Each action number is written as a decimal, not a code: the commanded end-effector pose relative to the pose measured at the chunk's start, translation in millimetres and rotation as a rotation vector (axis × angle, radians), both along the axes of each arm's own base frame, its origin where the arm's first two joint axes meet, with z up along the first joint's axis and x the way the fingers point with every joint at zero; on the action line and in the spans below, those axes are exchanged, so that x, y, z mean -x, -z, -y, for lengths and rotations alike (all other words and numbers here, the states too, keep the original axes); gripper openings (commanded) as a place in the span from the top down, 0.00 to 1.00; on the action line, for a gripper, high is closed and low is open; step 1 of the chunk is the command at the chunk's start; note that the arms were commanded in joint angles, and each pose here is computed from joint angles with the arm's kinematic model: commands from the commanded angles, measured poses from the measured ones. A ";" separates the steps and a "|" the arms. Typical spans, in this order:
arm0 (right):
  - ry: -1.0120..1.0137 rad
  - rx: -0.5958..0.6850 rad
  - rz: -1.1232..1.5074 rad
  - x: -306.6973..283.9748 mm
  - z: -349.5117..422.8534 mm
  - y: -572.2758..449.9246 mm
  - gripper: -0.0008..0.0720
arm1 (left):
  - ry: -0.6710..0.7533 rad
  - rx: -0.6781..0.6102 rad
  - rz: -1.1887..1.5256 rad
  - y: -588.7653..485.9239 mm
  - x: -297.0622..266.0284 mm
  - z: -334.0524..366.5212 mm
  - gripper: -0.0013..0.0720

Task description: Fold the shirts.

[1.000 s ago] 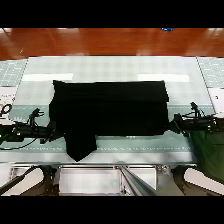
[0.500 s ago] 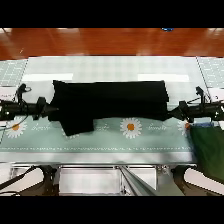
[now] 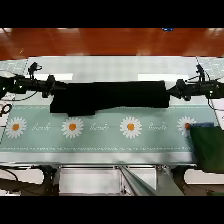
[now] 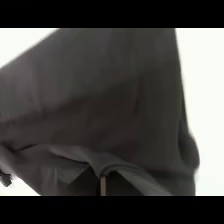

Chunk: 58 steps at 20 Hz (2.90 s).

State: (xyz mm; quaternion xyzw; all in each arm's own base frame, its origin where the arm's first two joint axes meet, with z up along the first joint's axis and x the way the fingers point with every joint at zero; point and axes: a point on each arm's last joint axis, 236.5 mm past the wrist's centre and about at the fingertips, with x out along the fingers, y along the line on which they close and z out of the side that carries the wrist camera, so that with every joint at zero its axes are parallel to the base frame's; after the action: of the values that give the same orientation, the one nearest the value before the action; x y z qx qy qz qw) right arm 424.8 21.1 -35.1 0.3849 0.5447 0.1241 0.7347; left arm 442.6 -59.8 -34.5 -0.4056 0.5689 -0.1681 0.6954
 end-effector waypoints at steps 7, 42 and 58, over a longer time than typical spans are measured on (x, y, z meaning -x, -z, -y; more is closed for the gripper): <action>0.012 -0.022 0.011 -57.1 -2.6 23.2 0.95 | -0.048 -0.008 0.070 -1.9 -81.2 -15.0 0.96; 0.148 -0.070 -0.075 -7.7 47.2 53.2 0.41 | -0.096 -0.331 0.273 -57.2 99.5 -14.6 0.29; -0.198 0.073 0.019 -29.6 -38.4 -5.4 0.95 | -0.081 -0.156 0.344 -81.8 87.5 27.9 0.96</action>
State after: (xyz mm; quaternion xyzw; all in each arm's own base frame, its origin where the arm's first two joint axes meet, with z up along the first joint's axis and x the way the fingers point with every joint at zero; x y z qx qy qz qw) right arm 466.9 64.1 -54.7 0.3509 0.5702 0.1747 0.7220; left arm 353.4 -68.2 36.5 -0.3367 0.4485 -0.1249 0.8184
